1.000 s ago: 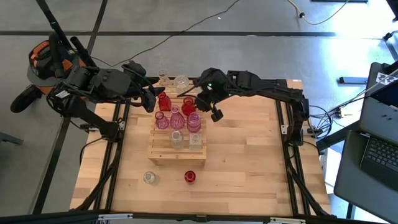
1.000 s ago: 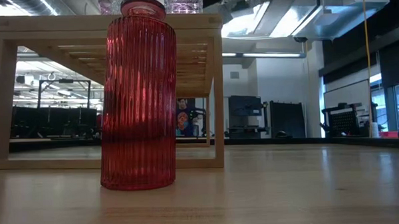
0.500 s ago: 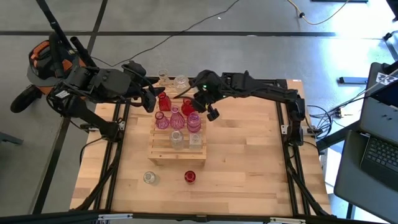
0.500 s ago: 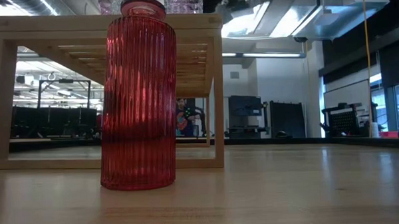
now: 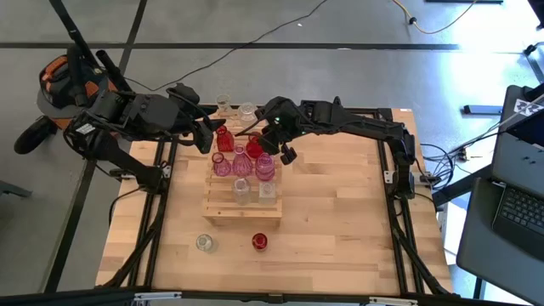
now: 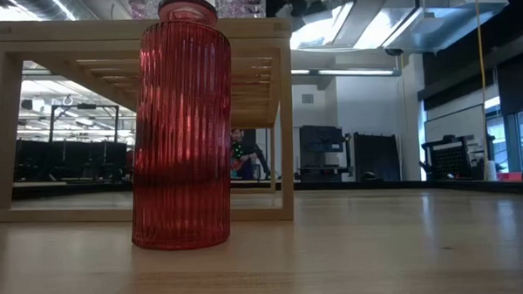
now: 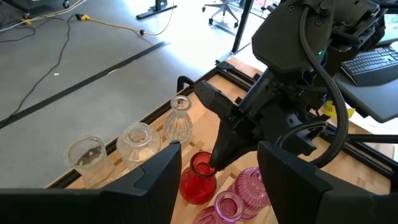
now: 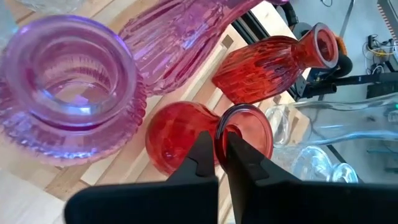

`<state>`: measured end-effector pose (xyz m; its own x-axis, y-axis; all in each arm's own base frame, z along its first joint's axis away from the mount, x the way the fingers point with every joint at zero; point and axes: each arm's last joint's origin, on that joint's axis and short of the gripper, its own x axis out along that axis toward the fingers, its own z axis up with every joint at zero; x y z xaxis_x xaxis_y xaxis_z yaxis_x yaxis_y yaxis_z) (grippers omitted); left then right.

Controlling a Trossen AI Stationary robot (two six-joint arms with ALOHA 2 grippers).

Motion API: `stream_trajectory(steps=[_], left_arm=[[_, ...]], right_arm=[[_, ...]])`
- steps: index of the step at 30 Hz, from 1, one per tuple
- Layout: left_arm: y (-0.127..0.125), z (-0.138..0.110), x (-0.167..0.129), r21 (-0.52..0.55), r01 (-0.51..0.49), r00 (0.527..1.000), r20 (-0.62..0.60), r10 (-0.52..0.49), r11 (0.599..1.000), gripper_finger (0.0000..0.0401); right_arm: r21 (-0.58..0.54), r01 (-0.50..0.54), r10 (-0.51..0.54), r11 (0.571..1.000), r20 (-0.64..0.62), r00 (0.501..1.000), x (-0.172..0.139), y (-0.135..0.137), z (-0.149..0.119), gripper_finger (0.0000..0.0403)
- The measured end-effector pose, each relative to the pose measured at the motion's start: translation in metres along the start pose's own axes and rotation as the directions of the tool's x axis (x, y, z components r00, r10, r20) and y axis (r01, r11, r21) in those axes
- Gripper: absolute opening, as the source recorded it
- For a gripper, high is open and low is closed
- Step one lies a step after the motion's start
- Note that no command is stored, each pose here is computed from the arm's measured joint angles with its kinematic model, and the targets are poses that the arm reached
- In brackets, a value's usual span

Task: Sort vases onto shelf
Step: Put the red vase on the shelf aligned with the other red vase

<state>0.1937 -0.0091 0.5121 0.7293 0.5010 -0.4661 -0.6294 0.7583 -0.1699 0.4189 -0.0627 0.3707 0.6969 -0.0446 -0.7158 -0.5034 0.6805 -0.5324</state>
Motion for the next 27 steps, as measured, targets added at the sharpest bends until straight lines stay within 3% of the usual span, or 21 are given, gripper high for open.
stream_trajectory(steps=[27], left_arm=[[-0.0003,-0.0002,-0.0001,-0.004,0.007,1.0,-0.004,-0.007,1.0,0.0204]], right_arm=[[-0.059,0.062,-0.061,0.996,0.003,0.998,0.0087,-0.0075,-0.0022,0.0]])
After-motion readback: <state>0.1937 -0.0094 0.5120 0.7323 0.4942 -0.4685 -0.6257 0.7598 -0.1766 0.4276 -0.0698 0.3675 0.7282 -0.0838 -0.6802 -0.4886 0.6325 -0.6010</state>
